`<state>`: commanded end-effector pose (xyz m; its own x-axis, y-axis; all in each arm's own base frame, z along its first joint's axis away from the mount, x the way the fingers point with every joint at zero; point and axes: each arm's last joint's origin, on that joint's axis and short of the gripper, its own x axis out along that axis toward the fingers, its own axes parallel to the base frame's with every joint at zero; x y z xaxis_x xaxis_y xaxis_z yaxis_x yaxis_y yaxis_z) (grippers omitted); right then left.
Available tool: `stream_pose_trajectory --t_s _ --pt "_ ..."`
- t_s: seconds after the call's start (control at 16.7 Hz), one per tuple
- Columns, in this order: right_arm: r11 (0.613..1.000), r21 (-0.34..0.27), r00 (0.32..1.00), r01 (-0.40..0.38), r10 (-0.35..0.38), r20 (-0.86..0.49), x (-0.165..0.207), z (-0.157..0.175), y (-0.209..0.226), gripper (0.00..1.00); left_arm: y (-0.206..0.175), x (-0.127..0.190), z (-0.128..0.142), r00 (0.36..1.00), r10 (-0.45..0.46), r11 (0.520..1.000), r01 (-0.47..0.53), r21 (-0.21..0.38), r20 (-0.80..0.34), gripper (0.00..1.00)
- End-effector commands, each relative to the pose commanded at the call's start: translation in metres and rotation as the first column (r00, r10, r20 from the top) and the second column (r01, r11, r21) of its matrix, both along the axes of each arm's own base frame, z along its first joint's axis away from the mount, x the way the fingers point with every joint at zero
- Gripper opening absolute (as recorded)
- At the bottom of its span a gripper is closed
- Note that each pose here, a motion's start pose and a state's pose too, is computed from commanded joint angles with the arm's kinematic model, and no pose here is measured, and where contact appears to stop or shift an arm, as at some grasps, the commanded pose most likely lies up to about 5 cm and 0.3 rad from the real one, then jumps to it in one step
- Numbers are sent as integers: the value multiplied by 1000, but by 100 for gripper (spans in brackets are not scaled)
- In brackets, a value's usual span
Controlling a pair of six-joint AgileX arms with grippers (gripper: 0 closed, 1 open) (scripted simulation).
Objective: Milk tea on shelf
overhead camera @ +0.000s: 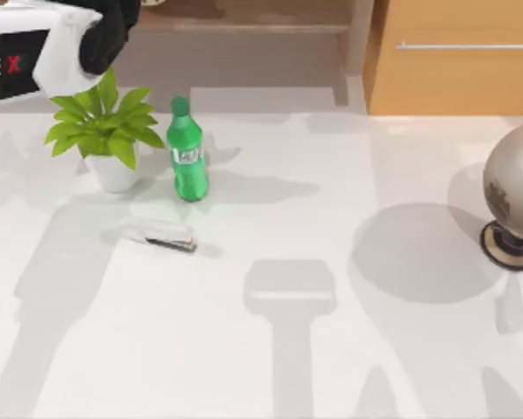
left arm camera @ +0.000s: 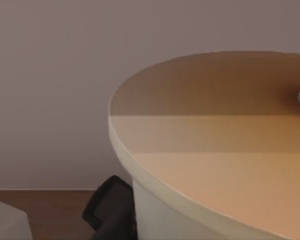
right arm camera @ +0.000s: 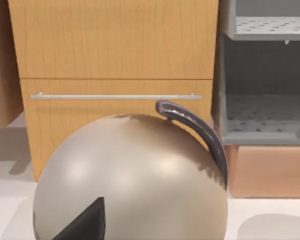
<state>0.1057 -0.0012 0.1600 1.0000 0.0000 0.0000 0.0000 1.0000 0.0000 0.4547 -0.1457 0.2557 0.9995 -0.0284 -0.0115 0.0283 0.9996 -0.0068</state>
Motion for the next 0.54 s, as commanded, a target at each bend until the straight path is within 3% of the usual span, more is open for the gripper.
stream_pose_trajectory --t_s 0.18,0.54 --pt "1000 0 1000 0 0 0 0 0 0 100 0 0 0 1000 0 1000 0 0 0 98" --pt "1000 0 1000 0 0 0 0 0 0 100 0 0 0 1000 0 1000 0 0 0 100"
